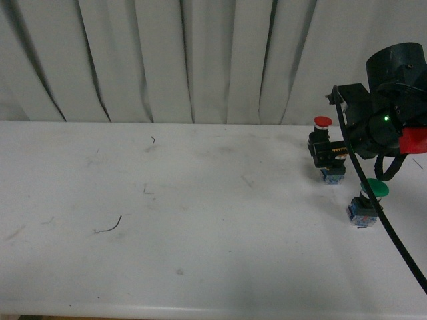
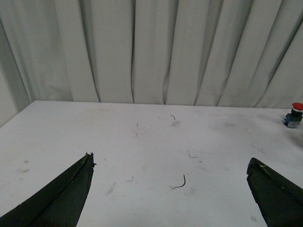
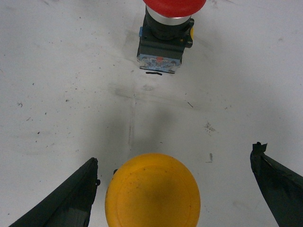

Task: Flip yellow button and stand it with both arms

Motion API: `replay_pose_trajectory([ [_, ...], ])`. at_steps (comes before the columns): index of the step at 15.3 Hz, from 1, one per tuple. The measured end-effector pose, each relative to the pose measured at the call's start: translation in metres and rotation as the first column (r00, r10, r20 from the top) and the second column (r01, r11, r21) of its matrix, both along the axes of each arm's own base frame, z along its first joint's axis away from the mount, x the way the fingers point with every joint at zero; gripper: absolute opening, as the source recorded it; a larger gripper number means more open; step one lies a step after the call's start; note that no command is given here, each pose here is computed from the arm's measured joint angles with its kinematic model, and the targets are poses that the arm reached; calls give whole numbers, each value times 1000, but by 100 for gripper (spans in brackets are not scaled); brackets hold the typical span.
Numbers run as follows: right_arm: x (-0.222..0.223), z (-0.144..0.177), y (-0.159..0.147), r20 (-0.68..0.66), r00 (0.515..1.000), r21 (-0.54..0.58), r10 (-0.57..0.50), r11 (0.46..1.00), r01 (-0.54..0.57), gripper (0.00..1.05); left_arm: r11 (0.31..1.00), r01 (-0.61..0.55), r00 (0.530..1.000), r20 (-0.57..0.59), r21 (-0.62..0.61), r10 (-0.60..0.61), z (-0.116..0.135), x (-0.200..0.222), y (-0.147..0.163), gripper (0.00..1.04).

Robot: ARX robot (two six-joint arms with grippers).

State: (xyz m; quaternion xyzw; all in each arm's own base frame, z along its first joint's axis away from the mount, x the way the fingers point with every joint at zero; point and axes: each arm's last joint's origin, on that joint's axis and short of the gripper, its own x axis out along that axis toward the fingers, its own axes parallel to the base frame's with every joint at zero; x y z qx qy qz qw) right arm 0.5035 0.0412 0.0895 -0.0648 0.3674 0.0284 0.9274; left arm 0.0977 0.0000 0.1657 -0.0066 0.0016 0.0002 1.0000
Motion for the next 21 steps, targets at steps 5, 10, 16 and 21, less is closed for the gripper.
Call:
replay_pose_trajectory([
  [5, -14, 34, -3, 93, 996, 55, -1, 998, -4, 98, 1000, 0, 1000, 0, 0, 0, 0, 0, 0, 98],
  [10, -90, 128, -15, 406, 914, 146, 5, 987, -70, 98, 1000, 0, 1000, 0, 0, 0, 0, 0, 0, 98],
  [16, -276, 164, -19, 645, 758, 136, -93, 991, 6, 39, 1000, 0, 1000, 0, 0, 0, 0, 0, 0, 98],
  [21, -323, 127, -35, 665, 742, 140, -85, 990, -12, 2, 1000, 0, 1000, 0, 0, 0, 0, 0, 0, 98],
])
